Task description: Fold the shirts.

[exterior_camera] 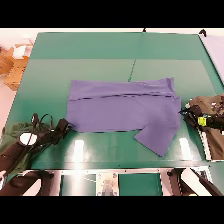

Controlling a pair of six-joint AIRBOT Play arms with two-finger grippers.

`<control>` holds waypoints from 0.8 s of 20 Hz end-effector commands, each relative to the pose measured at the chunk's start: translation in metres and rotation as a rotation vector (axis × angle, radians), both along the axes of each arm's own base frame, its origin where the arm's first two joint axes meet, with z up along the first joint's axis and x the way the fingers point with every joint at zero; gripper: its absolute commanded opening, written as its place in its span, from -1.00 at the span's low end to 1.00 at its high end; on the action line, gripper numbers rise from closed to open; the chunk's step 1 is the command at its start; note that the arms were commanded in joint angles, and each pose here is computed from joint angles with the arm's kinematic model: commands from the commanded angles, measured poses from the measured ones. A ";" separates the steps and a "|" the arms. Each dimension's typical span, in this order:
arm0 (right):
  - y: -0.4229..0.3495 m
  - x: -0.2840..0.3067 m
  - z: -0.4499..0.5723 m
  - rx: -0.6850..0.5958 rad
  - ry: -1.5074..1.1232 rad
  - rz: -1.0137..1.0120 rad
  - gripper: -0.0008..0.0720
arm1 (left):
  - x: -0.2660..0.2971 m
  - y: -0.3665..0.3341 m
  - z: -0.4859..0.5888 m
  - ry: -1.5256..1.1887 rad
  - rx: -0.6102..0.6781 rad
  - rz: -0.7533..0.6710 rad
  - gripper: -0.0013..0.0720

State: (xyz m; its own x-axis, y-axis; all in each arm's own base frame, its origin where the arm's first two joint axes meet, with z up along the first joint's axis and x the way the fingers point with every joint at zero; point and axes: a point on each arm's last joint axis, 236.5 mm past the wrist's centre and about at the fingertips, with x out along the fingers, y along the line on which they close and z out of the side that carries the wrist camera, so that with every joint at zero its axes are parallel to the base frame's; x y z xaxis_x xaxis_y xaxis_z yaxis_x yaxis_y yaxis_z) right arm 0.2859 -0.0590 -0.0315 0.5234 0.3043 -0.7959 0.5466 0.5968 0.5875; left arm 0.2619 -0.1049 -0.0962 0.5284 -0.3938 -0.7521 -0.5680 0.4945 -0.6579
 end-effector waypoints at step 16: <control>0.040 -0.095 -0.102 0.210 0.318 -0.003 0.37 | -0.013 -0.016 0.000 0.003 0.000 -0.124 -0.90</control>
State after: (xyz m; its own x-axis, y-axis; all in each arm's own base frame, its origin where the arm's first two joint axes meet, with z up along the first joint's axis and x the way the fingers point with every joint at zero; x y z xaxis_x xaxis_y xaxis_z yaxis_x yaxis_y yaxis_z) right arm 0.1969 -0.0298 -0.1088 0.3080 0.4659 -0.8295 0.7277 0.4462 0.5209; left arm 0.2479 -0.1205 -0.0971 0.4698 -0.4550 -0.7565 -0.5058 0.5636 -0.6531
